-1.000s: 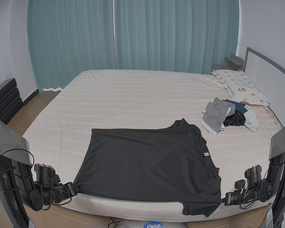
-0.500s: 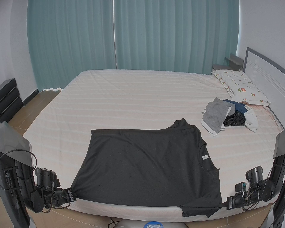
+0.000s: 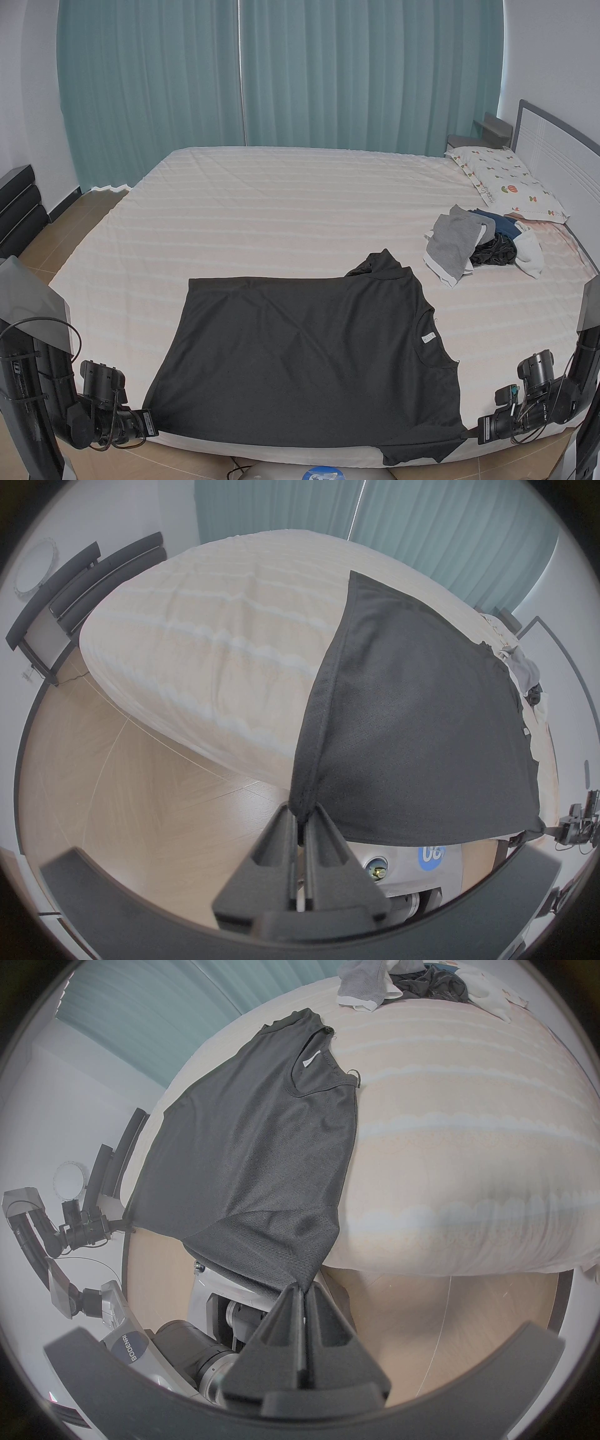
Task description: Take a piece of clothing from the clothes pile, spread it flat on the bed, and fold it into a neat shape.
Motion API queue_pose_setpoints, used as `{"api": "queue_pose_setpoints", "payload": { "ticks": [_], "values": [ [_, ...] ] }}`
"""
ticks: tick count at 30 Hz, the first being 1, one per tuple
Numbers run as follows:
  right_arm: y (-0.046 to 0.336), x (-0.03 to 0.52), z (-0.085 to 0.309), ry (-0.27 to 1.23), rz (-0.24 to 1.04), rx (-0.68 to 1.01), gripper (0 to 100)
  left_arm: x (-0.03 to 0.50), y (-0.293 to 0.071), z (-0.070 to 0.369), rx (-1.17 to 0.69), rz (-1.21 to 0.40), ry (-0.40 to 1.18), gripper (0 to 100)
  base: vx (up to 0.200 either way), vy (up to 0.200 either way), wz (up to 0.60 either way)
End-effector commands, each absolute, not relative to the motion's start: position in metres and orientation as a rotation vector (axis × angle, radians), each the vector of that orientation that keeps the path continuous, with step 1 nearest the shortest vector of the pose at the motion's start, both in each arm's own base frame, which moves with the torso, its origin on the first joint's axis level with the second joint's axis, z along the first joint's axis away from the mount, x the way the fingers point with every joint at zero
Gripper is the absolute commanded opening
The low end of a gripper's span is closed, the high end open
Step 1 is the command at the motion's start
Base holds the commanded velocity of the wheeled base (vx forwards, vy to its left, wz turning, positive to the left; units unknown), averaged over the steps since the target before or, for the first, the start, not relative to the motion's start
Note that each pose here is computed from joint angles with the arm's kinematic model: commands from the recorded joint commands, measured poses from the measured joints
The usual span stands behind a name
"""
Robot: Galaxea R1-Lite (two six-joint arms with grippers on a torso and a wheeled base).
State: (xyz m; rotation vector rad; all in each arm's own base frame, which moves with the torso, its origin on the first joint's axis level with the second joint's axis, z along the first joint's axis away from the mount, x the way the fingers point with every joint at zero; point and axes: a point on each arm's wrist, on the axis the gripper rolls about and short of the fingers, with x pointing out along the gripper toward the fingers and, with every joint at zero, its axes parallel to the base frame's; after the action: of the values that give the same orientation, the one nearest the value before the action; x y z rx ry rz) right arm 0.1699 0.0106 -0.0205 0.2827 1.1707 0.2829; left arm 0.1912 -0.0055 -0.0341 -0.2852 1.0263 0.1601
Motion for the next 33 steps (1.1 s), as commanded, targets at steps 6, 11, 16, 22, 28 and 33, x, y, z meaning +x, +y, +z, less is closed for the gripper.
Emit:
{"api": "queue_pose_setpoints", "payload": {
  "ticks": [6,11,16,22,28,33],
  "values": [
    [0.011,0.161,-0.016,1.195,0.285,0.279,0,0.180,-0.007,-0.037,-0.238,0.149,1.120,0,0.000,0.000,0.00],
    [0.010,0.159,-0.016,1.209,0.300,0.256,0,0.177,-0.007,-0.035,-0.233,0.152,1.140,0,0.000,0.000,0.00],
    [0.011,0.156,-0.013,1.214,0.313,0.239,0,0.174,-0.007,-0.029,-0.224,0.145,1.142,0,0.000,0.000,0.00],
    [0.011,0.157,0.000,1.127,0.325,0.240,0,0.175,-0.007,-0.020,-0.231,0.136,1.097,0,0.000,0.000,0.00],
    [0.011,0.164,0.015,1.018,0.355,0.244,0,0.186,-0.007,-0.009,-0.294,0.142,1.002,0,0.000,0.000,0.00],
    [0.012,0.178,0.024,0.936,0.336,0.288,0,0.204,-0.006,0.007,-0.415,0.179,0.874,0,0.000,0.000,0.00]
  ]
}}
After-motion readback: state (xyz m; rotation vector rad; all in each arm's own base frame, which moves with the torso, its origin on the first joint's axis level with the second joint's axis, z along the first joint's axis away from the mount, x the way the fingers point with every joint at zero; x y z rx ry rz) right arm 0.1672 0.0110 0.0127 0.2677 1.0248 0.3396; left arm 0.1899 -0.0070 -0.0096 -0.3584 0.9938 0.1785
